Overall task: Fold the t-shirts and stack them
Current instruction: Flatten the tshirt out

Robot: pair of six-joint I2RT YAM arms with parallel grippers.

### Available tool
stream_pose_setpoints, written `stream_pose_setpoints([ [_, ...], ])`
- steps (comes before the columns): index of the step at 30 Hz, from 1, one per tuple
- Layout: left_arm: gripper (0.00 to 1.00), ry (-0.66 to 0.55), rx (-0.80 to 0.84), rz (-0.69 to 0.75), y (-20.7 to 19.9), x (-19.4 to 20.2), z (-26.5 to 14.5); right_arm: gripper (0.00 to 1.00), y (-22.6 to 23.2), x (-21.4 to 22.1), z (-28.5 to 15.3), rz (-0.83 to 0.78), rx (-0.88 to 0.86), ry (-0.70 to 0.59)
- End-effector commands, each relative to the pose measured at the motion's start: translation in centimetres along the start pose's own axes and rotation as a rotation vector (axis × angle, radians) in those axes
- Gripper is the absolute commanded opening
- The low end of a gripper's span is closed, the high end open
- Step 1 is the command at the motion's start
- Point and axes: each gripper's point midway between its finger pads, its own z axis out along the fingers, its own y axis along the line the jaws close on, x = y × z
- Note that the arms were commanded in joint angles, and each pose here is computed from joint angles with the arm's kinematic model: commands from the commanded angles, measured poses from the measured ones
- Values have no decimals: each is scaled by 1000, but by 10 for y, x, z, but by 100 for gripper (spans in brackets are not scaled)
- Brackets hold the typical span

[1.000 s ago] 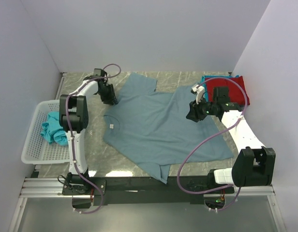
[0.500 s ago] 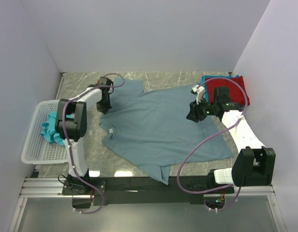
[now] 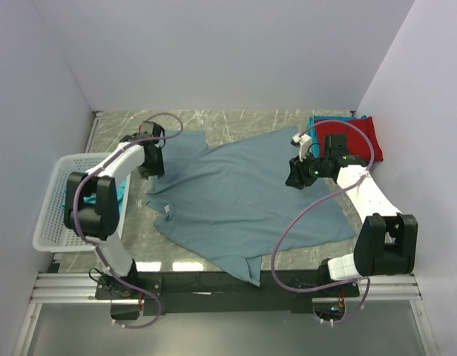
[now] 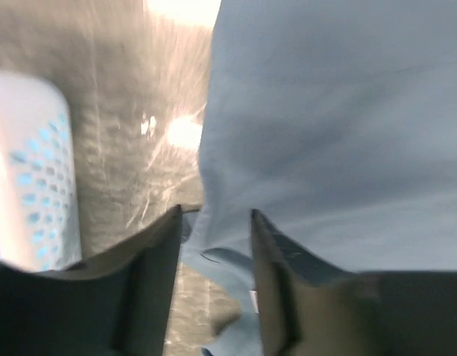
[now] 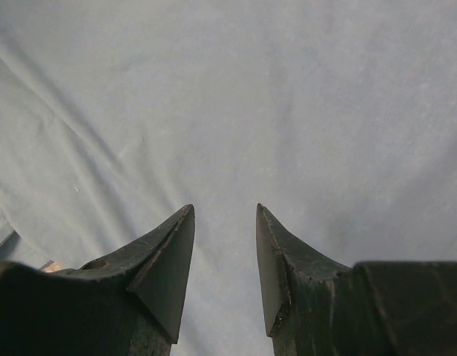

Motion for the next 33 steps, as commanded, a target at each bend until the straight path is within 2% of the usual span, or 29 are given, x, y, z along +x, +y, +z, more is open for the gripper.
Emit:
stream_pose_setpoints([
  [1, 49, -192, 140, -16, -19, -56, -54, 46, -10, -9, -2, 9, 29, -10],
  [2, 54, -200, 151, -6, -22, -61, -56, 46, -10, -10, -2, 9, 26, -8],
  [6, 61, -244, 198, 22, -34, -93, -47, 47, -10, -7, 1, 15, 8, 14],
  [7, 61, -292, 223, 9, -38, -111, -44, 47, -10, -7, 2, 15, 9, 15],
  [8, 62, -284, 270, 12, -47, -116, -34, 47, -11, -7, 2, 18, 12, 18],
  [10, 61, -338, 336, -36, -47, -147, -31, 47, -11, -6, 2, 22, 9, 20],
  [11, 59, -297, 400, -42, -58, -148, -15, 47, -10, -4, 3, 22, 7, 23],
  [12, 57, -327, 423, -76, -55, -170, -17, 47, -9, -4, 2, 21, 7, 19],
  [14, 54, -288, 437, -87, -60, -175, 8, 47, -9, -3, 3, 18, 5, 21],
  [15, 53, -319, 421, -89, -57, -189, 7, 47, -10, -2, 3, 15, 10, 22],
  [21, 49, -321, 348, -72, -50, -203, 55, 47, -10, 0, 5, 17, -3, 30],
  [23, 49, -281, 334, -64, -52, -197, 78, 47, -11, 1, 6, 18, -4, 37],
  [31, 46, -298, 286, -57, -50, -218, 106, 47, -13, 8, 10, 32, -7, 58],
  [33, 43, -303, 275, -62, -48, -222, 111, 47, -14, 9, 12, 35, -6, 61],
])
